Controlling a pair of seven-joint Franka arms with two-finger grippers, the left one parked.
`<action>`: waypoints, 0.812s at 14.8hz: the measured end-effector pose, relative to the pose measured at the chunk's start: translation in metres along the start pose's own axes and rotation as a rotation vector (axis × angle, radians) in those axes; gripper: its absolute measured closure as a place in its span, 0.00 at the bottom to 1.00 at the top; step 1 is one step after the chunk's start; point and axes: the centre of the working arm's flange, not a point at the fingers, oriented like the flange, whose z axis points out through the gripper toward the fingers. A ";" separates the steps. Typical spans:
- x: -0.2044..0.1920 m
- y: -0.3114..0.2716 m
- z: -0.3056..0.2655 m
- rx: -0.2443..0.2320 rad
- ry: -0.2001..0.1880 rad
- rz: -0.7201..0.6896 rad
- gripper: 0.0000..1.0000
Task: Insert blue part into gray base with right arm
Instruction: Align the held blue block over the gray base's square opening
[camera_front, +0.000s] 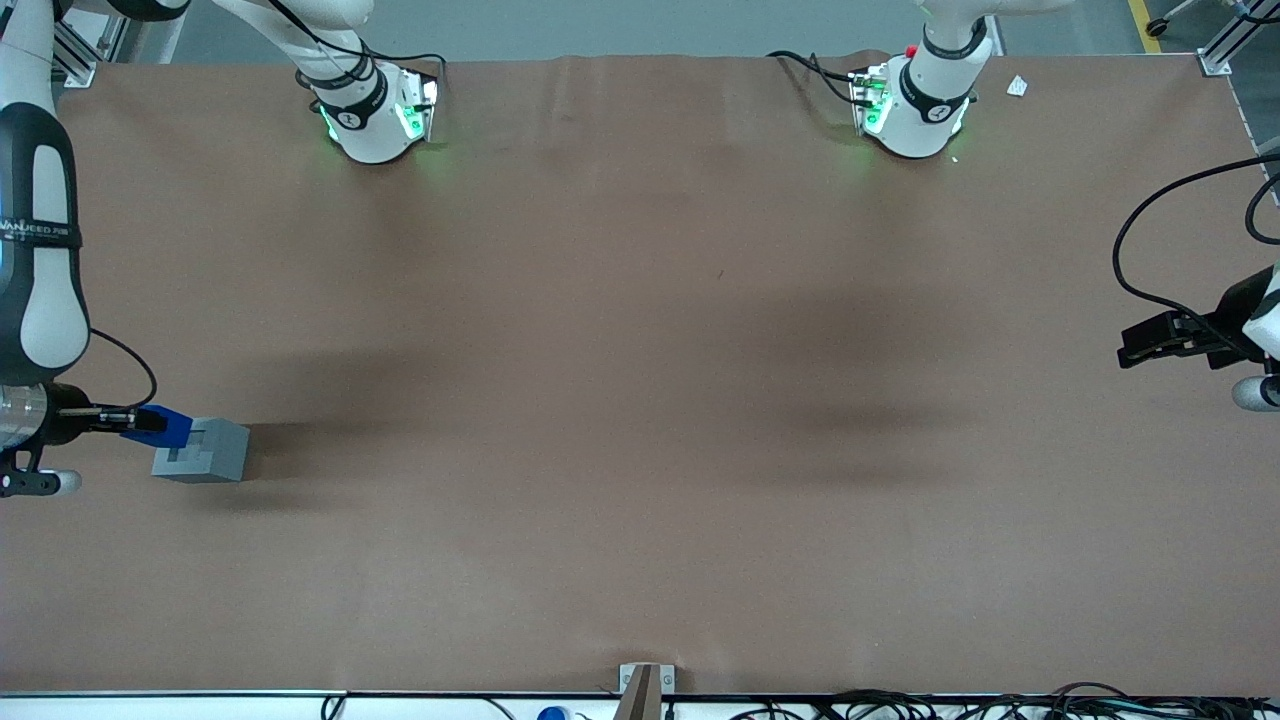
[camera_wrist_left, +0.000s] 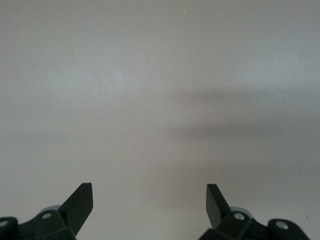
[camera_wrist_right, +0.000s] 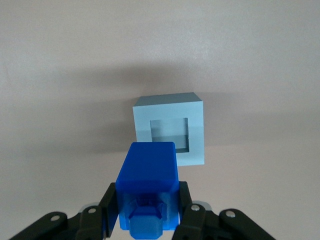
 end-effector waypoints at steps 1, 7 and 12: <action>0.002 0.002 0.002 -0.002 0.004 -0.006 0.49; 0.006 0.011 0.018 -0.003 0.004 -0.035 0.49; 0.011 0.018 0.029 -0.008 0.020 -0.050 0.49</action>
